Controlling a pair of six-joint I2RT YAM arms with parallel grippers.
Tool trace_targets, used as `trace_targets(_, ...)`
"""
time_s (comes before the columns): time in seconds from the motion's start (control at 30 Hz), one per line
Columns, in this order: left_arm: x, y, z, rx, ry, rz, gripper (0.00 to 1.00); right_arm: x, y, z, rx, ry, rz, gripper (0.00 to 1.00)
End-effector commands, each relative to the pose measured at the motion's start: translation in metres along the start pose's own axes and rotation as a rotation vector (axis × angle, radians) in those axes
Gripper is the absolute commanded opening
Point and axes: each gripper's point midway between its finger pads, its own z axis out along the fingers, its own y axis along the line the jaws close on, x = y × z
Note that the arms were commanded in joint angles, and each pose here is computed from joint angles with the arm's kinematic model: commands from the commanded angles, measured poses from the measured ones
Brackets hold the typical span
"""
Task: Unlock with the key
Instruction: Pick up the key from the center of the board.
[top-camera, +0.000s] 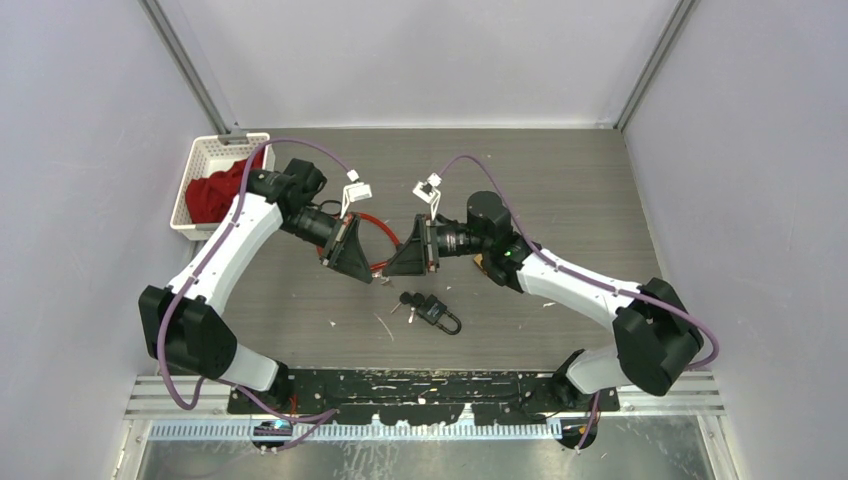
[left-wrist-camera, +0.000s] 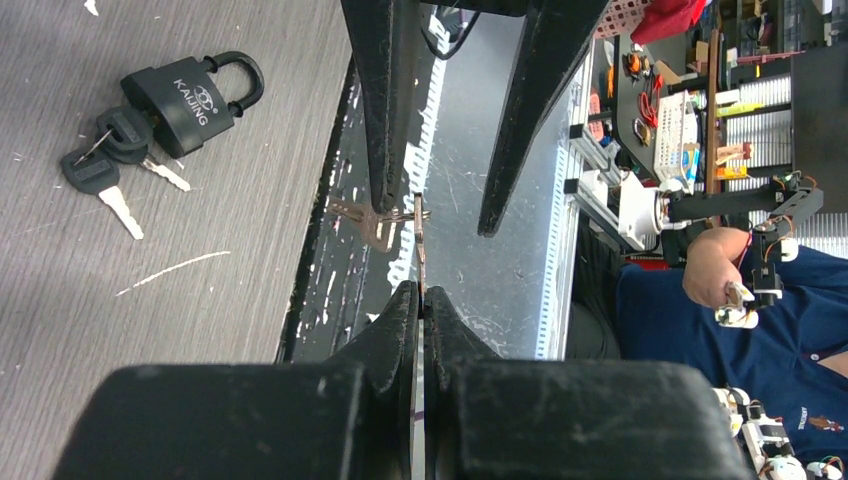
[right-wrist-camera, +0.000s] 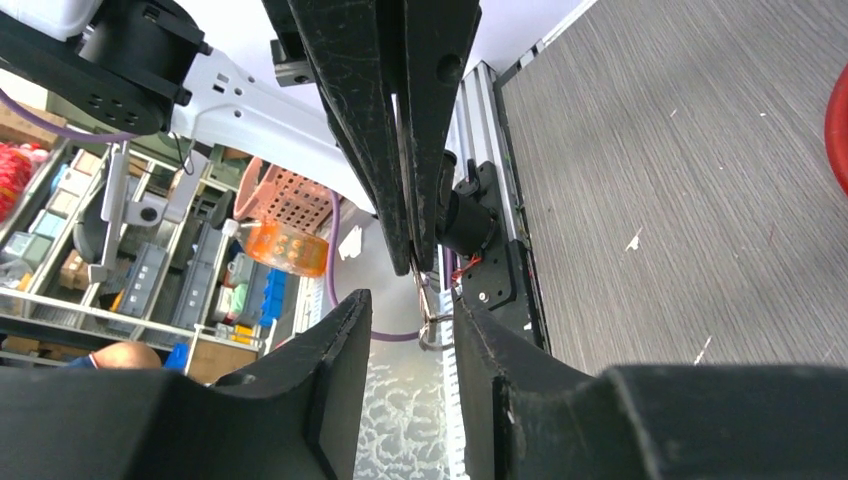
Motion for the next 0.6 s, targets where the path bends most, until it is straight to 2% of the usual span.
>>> trace_targets(0.0,-0.0100,-0.0091,-0.0024,0.016,-0.032,0.037,0.00,-0.0090,0.0106,0.0065,-0.053,-0.029,-0.024,0.40)
trace_targets(0.13,-0.0103,-0.0092,-0.0024,0.017,-0.032,0.034,0.00,-0.0072,0.0078,0.0129,-0.055,-0.016,-0.010,0.39)
trace_targets(0.23,-0.0099,-0.0094,-0.0027,0.015,-0.032,0.035,0.00,-0.0074,0.0073,0.0150,-0.054,-0.014,-0.006,0.26)
trace_targets(0.3,-0.0097,-0.0091,-0.0030,0.010,-0.030,0.040,0.00,-0.0073,0.0076,0.0150,-0.053,-0.016,-0.004,0.24)
trace_targets(0.43,-0.0098,-0.0084,-0.0030,0.006,-0.030,0.042,0.00,-0.0062,0.0104,0.0135,-0.060,-0.014,0.004,0.28)
trace_targets(0.57,-0.0113,-0.0077,-0.0030,0.005,-0.033,0.043,0.00,-0.0060,0.0139,0.0116,-0.073,-0.023,0.011,0.36)
